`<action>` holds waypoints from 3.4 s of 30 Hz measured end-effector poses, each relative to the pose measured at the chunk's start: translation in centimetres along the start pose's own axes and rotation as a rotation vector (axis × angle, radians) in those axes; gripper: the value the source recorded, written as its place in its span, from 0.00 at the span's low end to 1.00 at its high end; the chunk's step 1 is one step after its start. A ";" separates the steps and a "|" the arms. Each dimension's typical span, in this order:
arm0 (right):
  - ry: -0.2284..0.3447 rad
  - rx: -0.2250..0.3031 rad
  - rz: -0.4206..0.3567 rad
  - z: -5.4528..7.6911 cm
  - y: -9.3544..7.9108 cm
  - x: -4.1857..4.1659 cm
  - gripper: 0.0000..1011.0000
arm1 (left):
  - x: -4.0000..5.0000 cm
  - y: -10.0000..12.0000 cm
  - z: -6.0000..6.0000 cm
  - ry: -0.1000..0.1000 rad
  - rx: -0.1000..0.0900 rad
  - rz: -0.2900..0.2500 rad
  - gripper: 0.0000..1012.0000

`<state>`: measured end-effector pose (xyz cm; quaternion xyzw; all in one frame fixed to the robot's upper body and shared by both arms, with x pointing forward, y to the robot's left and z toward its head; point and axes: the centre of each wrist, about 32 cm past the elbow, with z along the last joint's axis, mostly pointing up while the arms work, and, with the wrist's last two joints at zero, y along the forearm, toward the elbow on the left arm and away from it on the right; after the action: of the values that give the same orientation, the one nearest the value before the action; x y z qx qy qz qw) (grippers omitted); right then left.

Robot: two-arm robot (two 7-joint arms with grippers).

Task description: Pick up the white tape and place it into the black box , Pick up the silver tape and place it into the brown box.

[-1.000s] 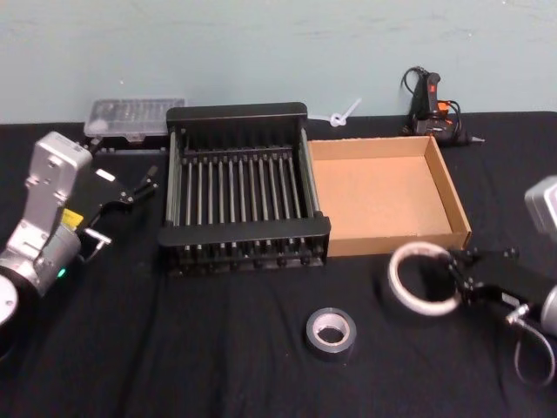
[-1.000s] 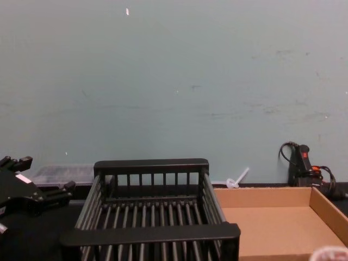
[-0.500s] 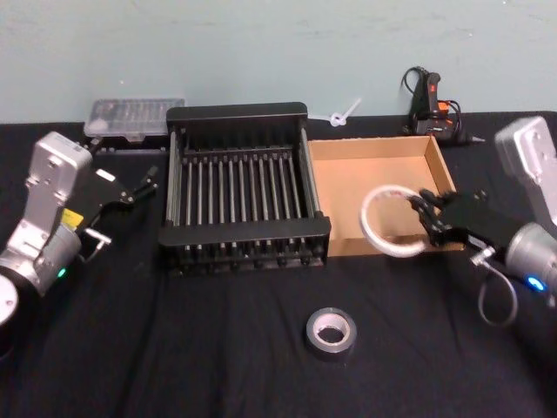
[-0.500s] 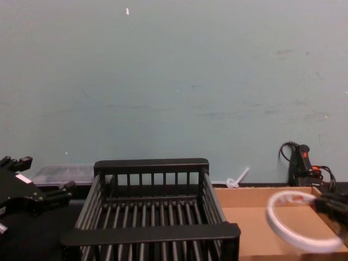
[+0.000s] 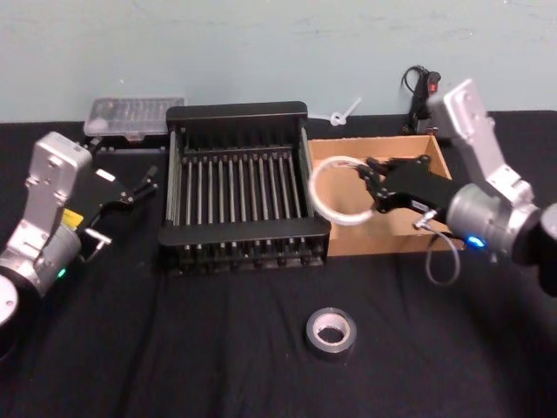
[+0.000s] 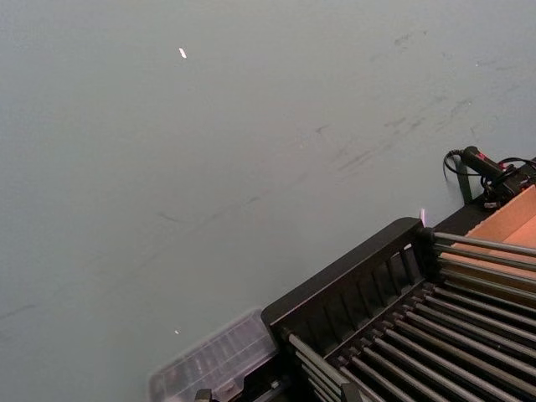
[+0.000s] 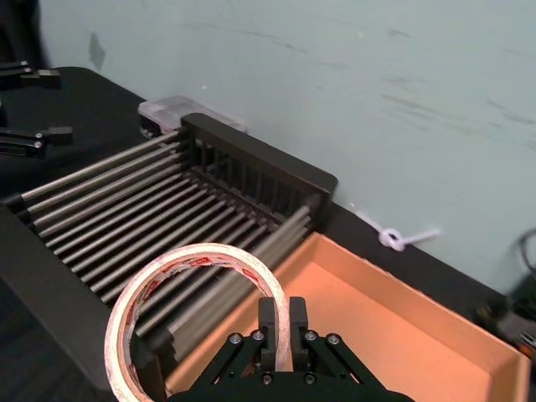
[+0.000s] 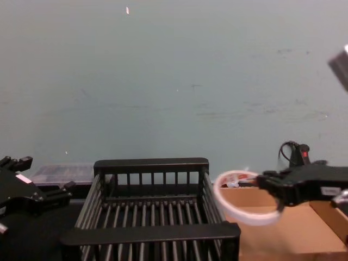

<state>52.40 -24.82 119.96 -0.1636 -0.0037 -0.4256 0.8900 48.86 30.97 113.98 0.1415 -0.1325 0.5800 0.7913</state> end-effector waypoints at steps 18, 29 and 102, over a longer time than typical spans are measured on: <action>-0.068 0.007 0.087 1.9 5.1 -1.47 0.10 | 0.00 0.0 0.0 0.000 0.000 0.000 0.99; -0.080 0.020 0.101 2.9 7.3 -2.08 0.10 | 0.00 0.0 0.0 0.000 0.000 0.000 0.99; -0.071 -0.158 0.267 0.1 -5.6 -2.71 0.99 | 0.00 0.0 0.0 0.000 0.000 0.000 0.99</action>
<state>46.45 -26.00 121.27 -0.2468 0.0200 -0.2965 0.9224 48.86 30.97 113.98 0.1415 -0.1325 0.5799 0.7913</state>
